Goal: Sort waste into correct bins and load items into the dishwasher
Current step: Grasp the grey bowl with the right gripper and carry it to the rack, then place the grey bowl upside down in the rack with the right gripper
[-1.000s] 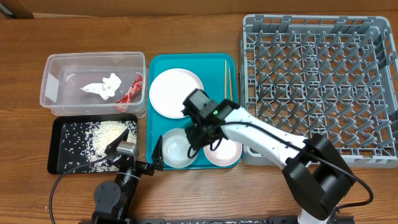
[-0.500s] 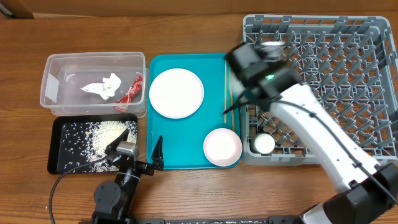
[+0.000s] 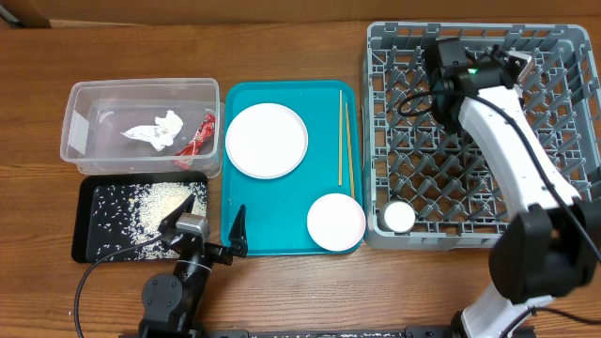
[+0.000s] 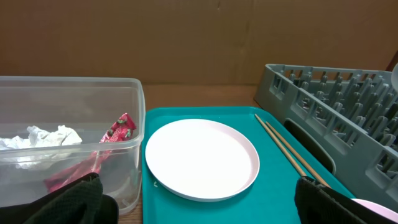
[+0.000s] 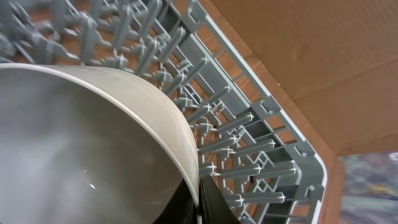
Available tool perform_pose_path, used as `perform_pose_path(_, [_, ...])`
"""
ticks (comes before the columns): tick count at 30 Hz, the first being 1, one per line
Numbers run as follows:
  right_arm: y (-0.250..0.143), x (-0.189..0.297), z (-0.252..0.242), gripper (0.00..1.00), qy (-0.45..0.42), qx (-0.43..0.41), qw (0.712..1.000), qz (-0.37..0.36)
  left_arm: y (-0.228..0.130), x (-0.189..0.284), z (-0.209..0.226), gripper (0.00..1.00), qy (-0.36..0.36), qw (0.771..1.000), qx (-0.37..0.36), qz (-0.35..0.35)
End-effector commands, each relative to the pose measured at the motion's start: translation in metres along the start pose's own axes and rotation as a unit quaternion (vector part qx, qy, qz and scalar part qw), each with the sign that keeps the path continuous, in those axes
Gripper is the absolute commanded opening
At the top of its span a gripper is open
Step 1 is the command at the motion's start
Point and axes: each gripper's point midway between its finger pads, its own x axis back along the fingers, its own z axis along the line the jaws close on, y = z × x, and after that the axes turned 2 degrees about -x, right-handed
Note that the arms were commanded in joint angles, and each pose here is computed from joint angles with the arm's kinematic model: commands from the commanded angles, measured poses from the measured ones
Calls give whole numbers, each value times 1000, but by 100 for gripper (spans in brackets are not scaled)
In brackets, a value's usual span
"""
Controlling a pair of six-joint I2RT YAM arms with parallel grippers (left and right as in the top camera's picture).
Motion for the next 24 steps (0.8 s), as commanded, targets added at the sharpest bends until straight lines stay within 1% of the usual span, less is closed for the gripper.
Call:
perform_pose_path(1, [-3, -6, 5, 4, -26, 16, 999, -13, 0, 0, -2, 100, -6, 1000, 0, -2])
perform_pose_path(6, [-18, 5, 23, 4, -21, 62, 998, -15, 0, 0, -2, 100, -6, 1000, 0, -2])
perform_pose_path(14, [-22, 18, 33, 4, -9, 76, 997, -26, 0, 0, -2, 100, -6, 1000, 0, -2])
perform_pose_path(16, [-12, 19, 26, 4, -31, 74, 995, -55, 0, 0, -2, 100, -6, 1000, 0, -2])
perform_pose_path(18, [9, 24, 11, 4, -79, 75, 988, -112, 0, 0, -2, 100, -6, 1000, 0, -2])
perform_pose_path(20, [19, 27, 7, 4, -95, 63, 984, -138, 0, 0, -2, 100, -6, 1000, 0, -2])
perform_pose_path(22, [21, 23, 6, 4, -95, 50, 985, -137, 0, 0, -2, 100, -6, 1000, 0, -2])
perform_pose_path(24, [19, 15, 6, 4, -89, 43, 988, -119, 0, 0, -2, 100, -6, 1000, 0, -2])
